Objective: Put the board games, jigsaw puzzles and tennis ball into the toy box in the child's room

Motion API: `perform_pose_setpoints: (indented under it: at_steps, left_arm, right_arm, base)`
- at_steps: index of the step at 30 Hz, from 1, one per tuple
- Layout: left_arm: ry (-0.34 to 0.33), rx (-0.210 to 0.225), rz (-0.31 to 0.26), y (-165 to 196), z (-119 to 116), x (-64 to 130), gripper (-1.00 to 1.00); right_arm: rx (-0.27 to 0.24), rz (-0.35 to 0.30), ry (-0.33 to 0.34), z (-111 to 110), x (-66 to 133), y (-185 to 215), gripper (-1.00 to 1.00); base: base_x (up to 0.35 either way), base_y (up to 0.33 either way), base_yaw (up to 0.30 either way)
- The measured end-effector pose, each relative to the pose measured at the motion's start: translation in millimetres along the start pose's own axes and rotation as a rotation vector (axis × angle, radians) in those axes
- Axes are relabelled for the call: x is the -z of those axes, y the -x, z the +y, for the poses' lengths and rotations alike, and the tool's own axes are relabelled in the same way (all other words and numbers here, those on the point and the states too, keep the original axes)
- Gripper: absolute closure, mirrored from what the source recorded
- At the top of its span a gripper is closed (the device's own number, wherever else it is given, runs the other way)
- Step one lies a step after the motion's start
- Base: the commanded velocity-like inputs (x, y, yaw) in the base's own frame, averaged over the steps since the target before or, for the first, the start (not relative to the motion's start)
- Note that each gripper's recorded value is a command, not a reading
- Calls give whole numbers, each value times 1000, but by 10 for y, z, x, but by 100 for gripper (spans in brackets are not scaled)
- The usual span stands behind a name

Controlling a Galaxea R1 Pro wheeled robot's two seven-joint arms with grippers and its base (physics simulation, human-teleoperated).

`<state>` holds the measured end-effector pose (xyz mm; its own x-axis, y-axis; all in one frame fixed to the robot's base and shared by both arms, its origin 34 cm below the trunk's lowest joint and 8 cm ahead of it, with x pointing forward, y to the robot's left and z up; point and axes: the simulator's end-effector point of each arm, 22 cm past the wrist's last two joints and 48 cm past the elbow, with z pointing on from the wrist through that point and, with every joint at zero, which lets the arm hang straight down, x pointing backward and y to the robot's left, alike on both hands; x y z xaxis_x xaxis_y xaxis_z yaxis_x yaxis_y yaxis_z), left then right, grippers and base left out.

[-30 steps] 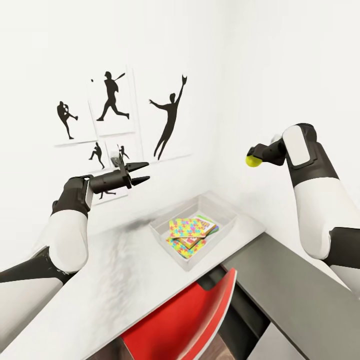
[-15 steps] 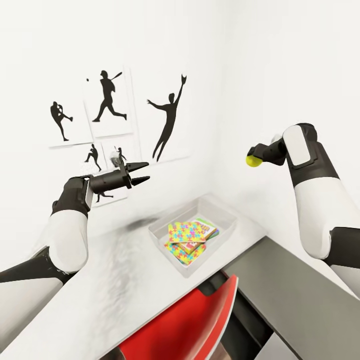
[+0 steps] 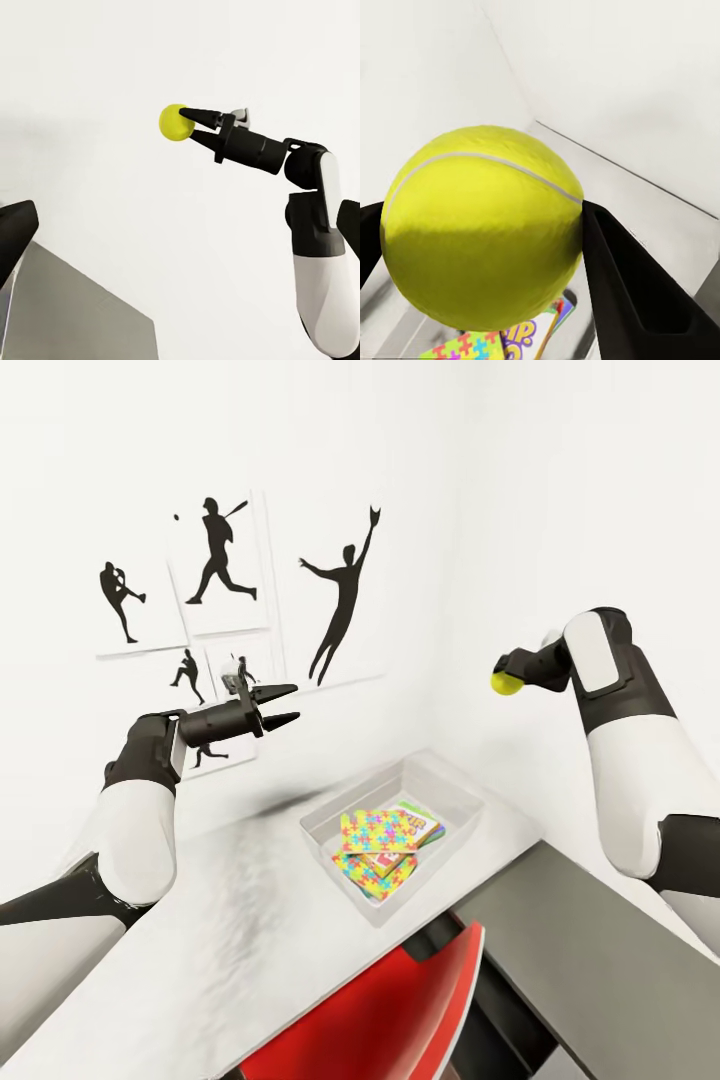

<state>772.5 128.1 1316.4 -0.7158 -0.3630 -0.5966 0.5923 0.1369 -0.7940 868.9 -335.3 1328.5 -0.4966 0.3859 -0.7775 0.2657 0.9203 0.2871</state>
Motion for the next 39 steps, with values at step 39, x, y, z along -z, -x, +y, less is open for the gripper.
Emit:
perform_pose_setpoints:
  at_steps: [39]
  left_arm:
    - [36,35,17,-107,355,-46,-100]
  right_arm:
    - [-59,196,20,-75,-566,-647,100]
  base:
    - [1,0,161]
